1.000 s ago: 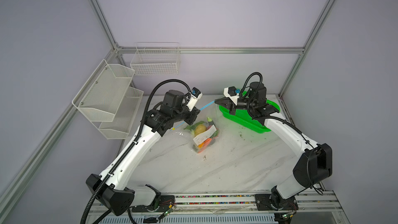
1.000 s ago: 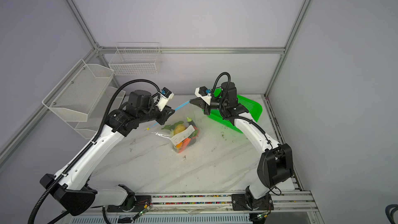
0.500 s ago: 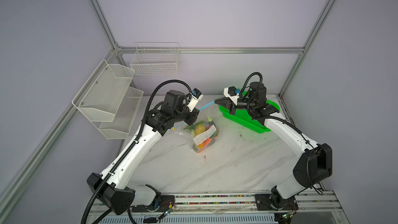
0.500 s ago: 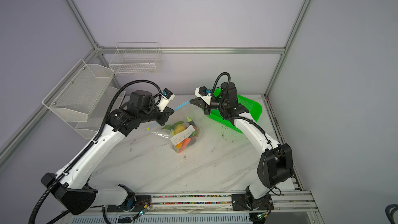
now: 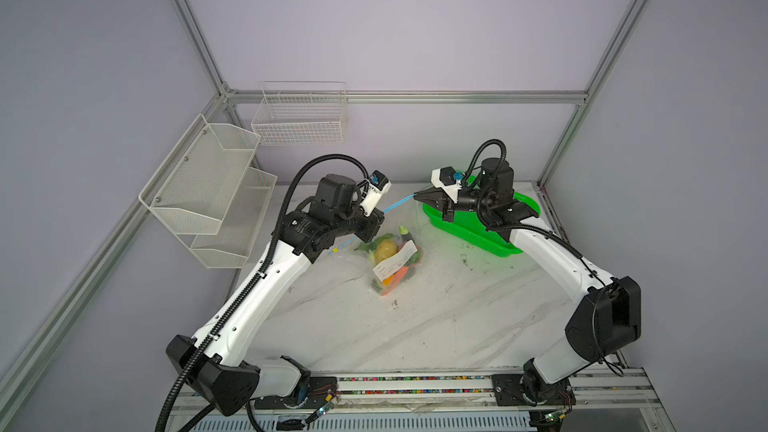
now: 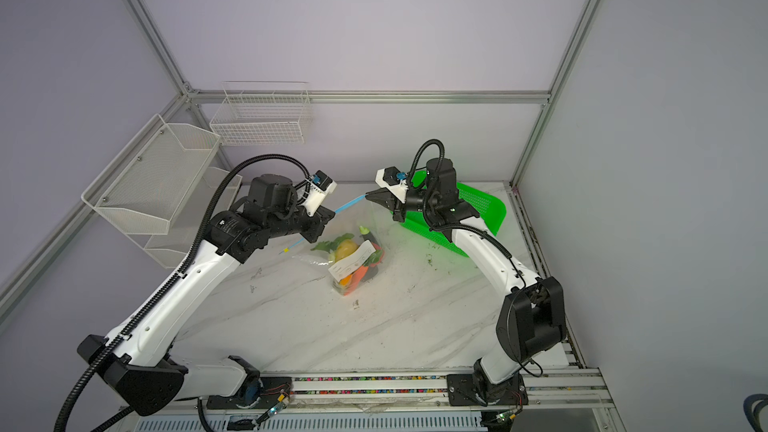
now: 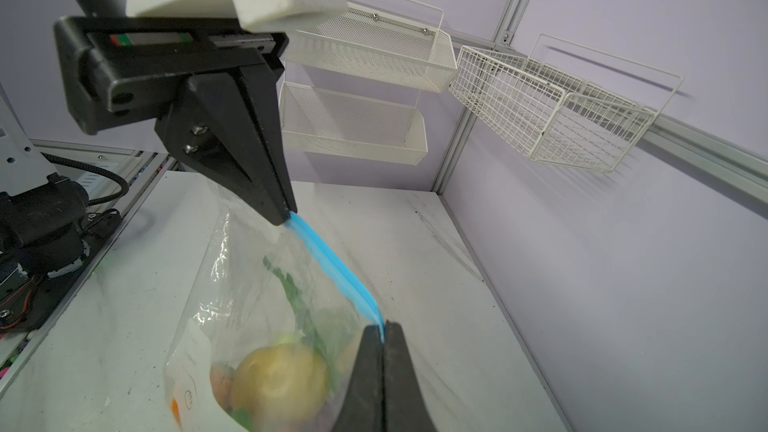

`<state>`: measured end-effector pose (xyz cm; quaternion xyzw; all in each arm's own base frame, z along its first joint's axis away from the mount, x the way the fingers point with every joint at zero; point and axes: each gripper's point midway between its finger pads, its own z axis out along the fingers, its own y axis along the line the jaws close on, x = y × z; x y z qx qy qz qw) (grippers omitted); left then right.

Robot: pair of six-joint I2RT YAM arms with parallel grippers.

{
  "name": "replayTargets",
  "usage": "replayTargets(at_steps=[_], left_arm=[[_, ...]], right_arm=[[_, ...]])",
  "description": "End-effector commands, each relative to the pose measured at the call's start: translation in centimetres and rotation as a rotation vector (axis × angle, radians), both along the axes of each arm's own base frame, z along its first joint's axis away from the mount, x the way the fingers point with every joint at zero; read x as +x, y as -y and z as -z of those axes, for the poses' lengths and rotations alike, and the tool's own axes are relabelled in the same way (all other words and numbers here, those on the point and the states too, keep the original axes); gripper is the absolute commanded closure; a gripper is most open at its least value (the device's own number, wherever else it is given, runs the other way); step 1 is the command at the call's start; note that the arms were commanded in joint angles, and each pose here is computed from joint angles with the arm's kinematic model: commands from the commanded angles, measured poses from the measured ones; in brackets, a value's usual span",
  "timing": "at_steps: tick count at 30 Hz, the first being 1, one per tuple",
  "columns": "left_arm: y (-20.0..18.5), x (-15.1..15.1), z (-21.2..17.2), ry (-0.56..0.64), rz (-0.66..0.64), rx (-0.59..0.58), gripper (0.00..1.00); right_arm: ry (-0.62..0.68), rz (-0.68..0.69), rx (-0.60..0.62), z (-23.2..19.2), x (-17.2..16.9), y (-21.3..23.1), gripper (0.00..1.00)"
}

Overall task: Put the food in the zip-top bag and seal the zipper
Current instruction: 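Open the right gripper to release the zipper while the left gripper holds the bag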

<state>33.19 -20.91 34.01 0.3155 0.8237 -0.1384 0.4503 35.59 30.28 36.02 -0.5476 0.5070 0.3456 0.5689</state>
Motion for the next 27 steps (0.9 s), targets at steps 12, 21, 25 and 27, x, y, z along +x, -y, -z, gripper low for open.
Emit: replayTargets(at_steps=[12,21,25,27], left_arm=[[-0.8,-0.2,-3.2,-0.057,-0.156,-0.198,1.0],[0.3,0.0,-4.7,-0.085,-0.22,-0.329,1.0],[1.6,-0.4,-5.9,-0.095,-0.241,-0.418,1.0],[2.7,-0.5,-6.3,-0.113,-0.244,-0.471,1.0]], right_arm=[[-0.403,0.315,0.25,-0.3,1.6,2.6,0.19],[-0.449,0.515,0.274,-0.8,0.4,6.1,0.12],[-0.498,0.631,0.322,-1.0,1.0,7.9,0.1],[-0.505,0.691,0.328,-1.0,1.5,8.9,0.1]])
